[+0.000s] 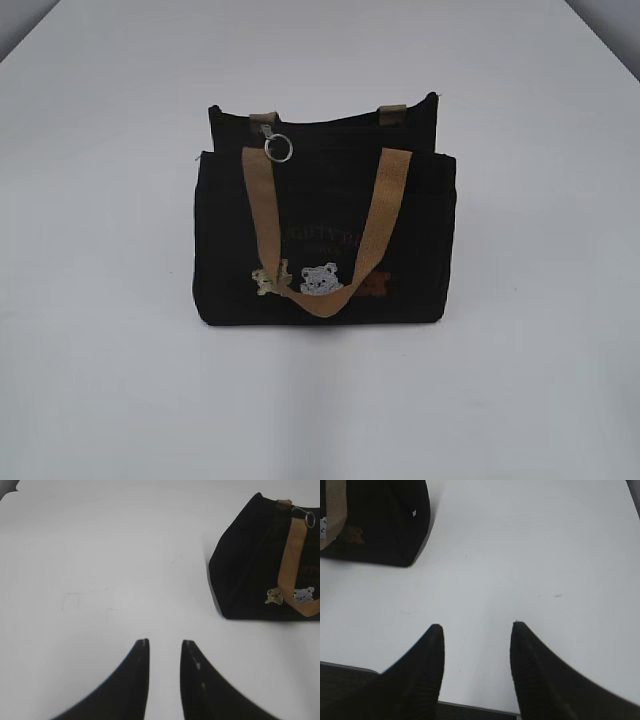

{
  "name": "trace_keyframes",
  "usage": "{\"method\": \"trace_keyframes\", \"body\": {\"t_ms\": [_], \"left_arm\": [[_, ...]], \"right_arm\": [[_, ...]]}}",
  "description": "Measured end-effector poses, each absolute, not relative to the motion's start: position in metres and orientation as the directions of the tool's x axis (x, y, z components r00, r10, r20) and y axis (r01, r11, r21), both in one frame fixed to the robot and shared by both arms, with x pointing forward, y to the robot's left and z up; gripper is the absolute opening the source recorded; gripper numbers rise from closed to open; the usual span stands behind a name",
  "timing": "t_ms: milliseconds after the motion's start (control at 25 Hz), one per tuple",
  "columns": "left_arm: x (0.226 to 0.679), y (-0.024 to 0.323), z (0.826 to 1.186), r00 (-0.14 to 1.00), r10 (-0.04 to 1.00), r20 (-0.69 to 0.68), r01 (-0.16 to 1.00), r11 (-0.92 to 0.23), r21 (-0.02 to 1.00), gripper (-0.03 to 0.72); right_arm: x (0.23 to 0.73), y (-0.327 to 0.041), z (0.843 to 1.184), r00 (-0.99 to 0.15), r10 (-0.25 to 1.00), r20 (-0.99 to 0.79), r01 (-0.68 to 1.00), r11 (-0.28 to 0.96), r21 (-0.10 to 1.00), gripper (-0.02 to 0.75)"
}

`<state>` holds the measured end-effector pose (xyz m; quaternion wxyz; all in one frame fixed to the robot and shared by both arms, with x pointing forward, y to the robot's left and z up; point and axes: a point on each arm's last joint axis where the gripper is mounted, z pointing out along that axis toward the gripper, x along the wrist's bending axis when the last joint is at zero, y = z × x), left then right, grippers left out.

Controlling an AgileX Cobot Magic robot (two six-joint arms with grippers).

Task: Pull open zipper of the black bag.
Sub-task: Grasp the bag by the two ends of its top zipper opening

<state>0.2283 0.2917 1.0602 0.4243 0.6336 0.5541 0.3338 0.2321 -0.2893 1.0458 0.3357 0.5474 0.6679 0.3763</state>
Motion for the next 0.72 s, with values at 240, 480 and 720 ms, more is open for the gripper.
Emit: {"method": "trace_keyframes", "body": {"t_ms": [240, 480, 720], "left_arm": [[0.2283, 0.2917, 1.0602, 0.163, 0.985, -0.047, 0.419, -0.026, 0.908, 0.156], [0.2283, 0.2917, 1.0602, 0.163, 0.985, -0.047, 0.419, -0.026, 0.908, 0.156], [0.2283, 0.2912, 1.0602, 0.167, 0.985, -0.053, 0.419, -0.023, 0.908, 0.156]], "right_arm": [[0.2321, -0.2893, 1.0458, -0.175, 0.984, -0.036, 0.479, 0.118, 0.870, 0.346], [0.2321, -0.2893, 1.0458, -0.175, 0.984, -0.036, 0.479, 0.118, 0.870, 0.346], [0.2321, -0.2893, 1.0458, -0.175, 0.984, -0.036, 0.479, 0.118, 0.870, 0.346]]}}
